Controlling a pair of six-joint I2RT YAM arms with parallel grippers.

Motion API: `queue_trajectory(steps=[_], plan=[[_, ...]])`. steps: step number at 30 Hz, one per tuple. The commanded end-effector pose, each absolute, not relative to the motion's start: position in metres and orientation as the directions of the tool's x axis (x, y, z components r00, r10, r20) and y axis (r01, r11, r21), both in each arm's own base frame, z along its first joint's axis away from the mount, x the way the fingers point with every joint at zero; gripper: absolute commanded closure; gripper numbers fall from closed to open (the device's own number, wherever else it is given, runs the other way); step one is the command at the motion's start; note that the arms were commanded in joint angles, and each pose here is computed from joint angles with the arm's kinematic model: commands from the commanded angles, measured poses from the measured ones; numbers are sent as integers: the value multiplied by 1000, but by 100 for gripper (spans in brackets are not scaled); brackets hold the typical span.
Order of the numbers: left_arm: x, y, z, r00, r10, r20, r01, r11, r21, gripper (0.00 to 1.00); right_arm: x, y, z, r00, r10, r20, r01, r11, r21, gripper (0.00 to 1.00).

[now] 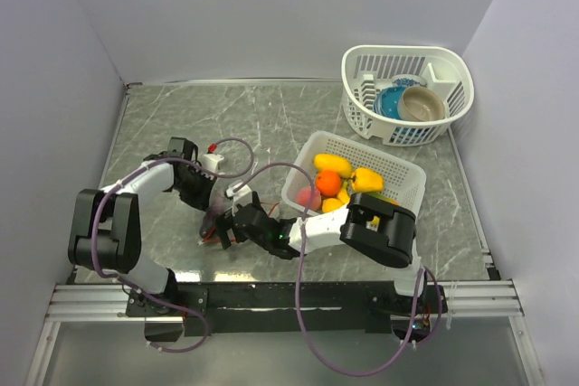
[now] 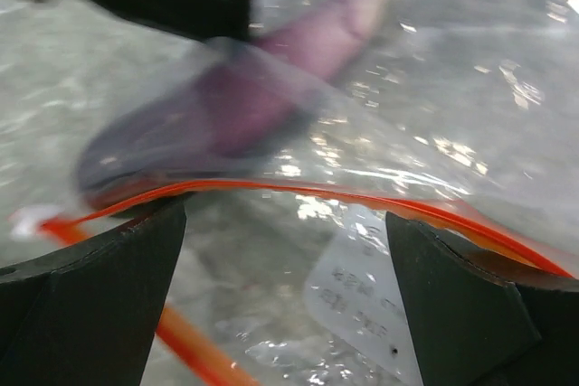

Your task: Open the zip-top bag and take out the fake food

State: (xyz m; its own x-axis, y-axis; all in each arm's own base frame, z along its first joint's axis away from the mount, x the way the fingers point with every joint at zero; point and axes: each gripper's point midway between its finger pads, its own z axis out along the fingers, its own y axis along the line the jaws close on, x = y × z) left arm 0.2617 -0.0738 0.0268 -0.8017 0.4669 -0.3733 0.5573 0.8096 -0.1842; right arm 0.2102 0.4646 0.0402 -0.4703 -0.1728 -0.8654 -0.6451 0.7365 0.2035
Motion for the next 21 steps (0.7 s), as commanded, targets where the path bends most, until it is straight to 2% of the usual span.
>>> queue_trajectory(steps=[1,10,21], plan=[[277,-84,31,-787,458,-414,566,803,-188,99,202,486,82,-447,-115,-887,-715,642,277,0],[275,-92,30,-777,471,-417,580,794,-184,99,217,484,90,-412,-87,-907,-679,693,242,0],[272,-110,36,-769,484,-416,599,773,-209,99,223,507,103,-384,-81,-920,-702,673,234,0]])
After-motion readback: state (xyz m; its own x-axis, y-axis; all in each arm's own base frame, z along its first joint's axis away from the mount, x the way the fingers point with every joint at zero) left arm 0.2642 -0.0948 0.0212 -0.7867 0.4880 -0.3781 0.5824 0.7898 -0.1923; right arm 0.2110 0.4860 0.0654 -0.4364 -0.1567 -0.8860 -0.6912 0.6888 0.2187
